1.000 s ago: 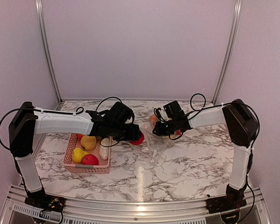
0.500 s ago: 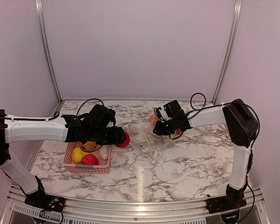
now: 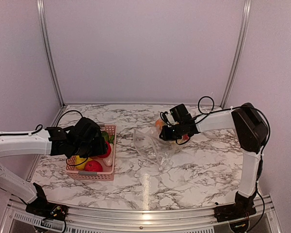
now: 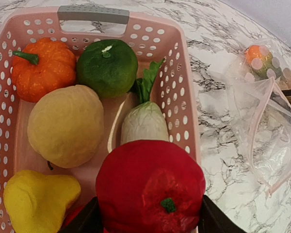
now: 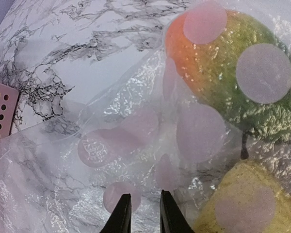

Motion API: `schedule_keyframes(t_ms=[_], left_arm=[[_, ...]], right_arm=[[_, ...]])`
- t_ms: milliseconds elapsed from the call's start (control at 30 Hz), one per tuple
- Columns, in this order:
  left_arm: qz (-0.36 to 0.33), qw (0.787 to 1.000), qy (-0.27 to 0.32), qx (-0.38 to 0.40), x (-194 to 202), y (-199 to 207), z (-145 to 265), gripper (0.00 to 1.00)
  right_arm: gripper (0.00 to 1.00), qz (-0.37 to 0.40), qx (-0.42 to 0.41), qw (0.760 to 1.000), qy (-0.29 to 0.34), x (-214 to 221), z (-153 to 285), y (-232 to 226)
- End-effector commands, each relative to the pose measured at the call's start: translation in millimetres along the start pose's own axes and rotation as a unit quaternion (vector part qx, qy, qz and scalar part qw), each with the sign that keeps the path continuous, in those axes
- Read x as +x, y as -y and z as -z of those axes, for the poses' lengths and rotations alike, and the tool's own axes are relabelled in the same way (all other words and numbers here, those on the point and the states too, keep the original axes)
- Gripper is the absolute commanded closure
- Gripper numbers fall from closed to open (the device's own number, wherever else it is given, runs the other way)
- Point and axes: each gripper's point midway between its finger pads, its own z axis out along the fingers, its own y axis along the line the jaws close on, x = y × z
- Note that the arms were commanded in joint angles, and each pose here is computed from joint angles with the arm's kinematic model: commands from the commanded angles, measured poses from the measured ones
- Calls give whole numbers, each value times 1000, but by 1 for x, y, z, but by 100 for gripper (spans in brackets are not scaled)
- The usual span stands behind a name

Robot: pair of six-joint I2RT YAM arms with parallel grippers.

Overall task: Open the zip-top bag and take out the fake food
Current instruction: Place the fake fruit in the bin.

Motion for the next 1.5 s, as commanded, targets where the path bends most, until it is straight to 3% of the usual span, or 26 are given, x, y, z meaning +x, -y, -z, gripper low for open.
schedule_keyframes(t_ms=[0, 200, 600, 733, 933, 1033, 1233, 1467], left_arm=[[28, 999, -9, -29, 7, -25, -9, 48], [57, 997, -29, -34, 18, -49, -26, 48], [42, 994, -29, -96, 13, -76, -37, 46], [26, 995, -18, -98, 0, -71, -30, 34], [11, 999, 15, -51, -30, -42, -8, 16], [-1, 999, 29, -28, -45, -24, 4, 12], [-14, 999, 32, 15, -56, 7, 11, 10], [-24, 994, 11, 108, -47, 62, 1, 13]], right_arm=[[80, 4, 4, 999, 33, -29, 21, -4], [79, 7, 1, 999, 48, -39, 33, -10], [72, 20, -7, 997, 78, -58, 63, -22], [64, 28, -4, 996, 88, -63, 77, -24], [52, 44, 18, 994, 96, -66, 93, -20], [44, 44, 34, 994, 96, -63, 96, -12], [37, 39, 47, 994, 91, -53, 102, -2], [42, 18, 62, 994, 88, -42, 110, 16]])
